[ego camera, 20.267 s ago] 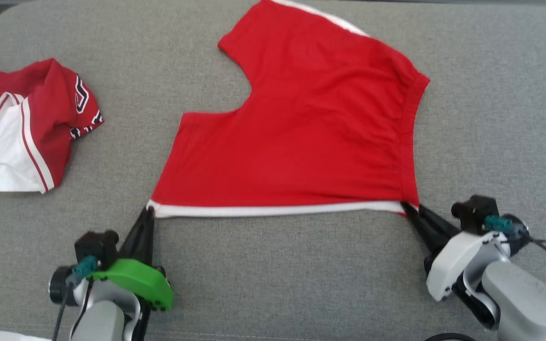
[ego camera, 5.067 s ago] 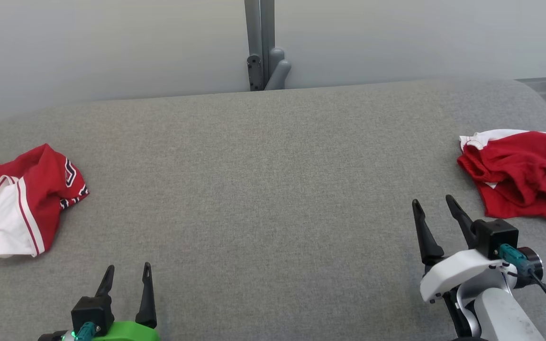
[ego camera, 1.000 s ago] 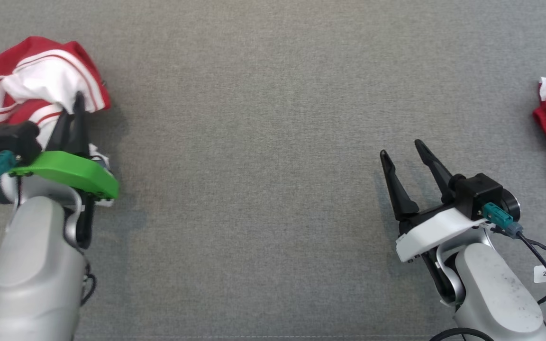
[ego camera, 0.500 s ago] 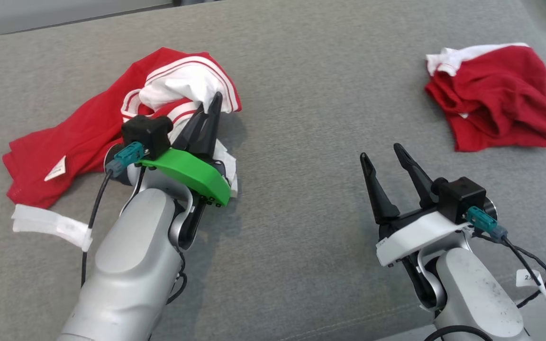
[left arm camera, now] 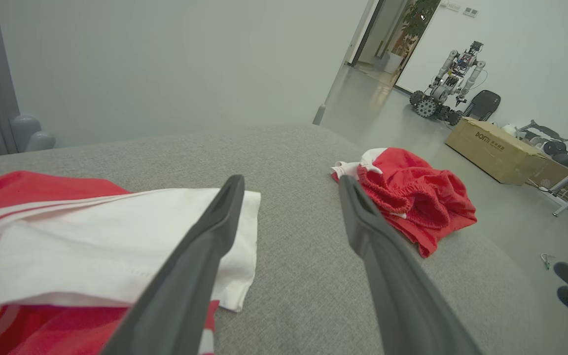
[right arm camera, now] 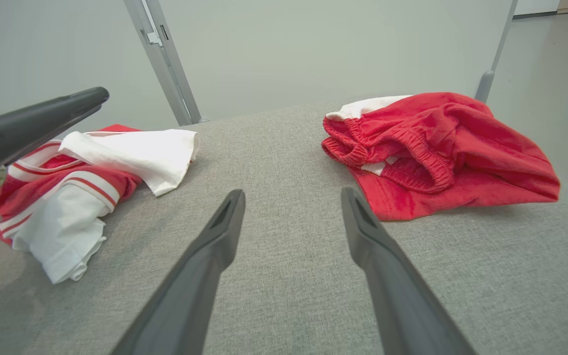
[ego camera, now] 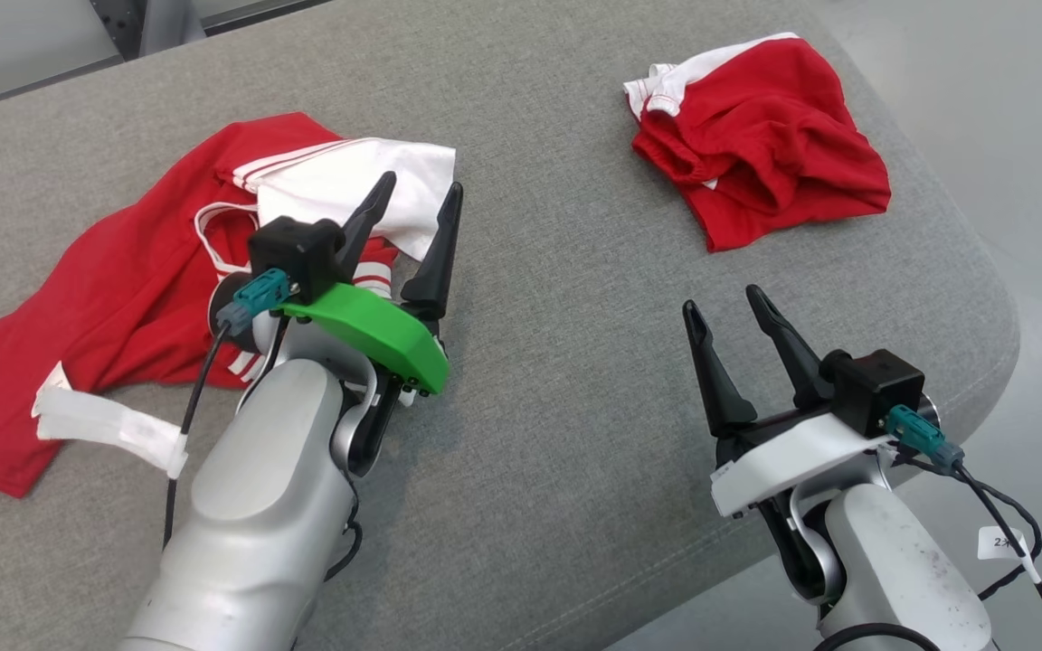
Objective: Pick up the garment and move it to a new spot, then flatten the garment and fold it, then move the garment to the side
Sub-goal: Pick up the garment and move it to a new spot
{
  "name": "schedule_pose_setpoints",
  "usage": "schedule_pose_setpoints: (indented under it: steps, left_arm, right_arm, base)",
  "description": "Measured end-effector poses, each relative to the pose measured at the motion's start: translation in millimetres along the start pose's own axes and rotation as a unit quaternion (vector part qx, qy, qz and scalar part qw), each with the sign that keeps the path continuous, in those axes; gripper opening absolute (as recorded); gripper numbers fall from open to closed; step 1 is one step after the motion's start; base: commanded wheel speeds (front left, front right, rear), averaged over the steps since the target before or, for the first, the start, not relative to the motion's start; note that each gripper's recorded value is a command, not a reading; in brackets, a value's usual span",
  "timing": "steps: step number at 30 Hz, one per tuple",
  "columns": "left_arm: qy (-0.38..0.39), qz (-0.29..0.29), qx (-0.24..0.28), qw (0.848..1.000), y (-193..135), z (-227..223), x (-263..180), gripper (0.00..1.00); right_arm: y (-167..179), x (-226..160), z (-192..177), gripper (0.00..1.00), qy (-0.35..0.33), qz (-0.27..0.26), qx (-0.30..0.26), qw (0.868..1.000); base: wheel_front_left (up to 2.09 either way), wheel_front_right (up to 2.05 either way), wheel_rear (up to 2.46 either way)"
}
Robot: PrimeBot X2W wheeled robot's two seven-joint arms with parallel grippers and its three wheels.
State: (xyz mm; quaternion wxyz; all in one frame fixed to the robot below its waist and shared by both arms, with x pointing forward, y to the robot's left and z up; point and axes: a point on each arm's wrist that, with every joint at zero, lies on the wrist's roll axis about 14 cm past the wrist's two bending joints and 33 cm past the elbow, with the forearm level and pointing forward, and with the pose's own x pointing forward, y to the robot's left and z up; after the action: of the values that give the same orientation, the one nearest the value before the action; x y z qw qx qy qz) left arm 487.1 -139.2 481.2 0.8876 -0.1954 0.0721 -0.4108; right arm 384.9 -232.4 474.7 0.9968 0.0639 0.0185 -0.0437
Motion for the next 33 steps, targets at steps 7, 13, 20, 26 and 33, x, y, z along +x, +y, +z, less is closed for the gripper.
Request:
schedule_pose_setpoints:
  steps: [7,13,20,26,33]
  left_arm:
    - [-0.023,0.079,0.047,0.996,46.6,13.4,-31.3,1.00]
    - [-0.042,0.196,0.092,0.975,99.4,28.8,-100.9,1.00]
    - [-0.049,0.313,0.127,0.940,128.9,38.4,-201.3,1.00]
    - [-0.051,0.399,0.129,0.906,133.2,35.5,-284.8,1.00]
    - [-0.049,0.435,0.131,0.890,125.3,29.0,-338.0,1.00]
  right_arm:
    - [9.5,4.1,-0.5,1.00,-0.002,0.013,0.004,1.000]
    - [32.3,6.6,-1.6,1.00,-0.003,0.045,0.014,0.999]
    - [59.3,2.8,4.6,1.00,-0.014,0.082,0.023,0.996]
    - [77.9,-7.3,7.0,1.00,-0.018,0.108,0.030,0.994]
    - [93.4,-13.7,7.0,1.00,-0.018,0.131,0.031,0.991]
  base:
    - [0.00,0.00,0.00]
    - [0.00,0.00,0.00]
    - [0.00,0.00,0.00]
    - [0.00,0.00,0.00]
    - [0.00,0.00,0.00]
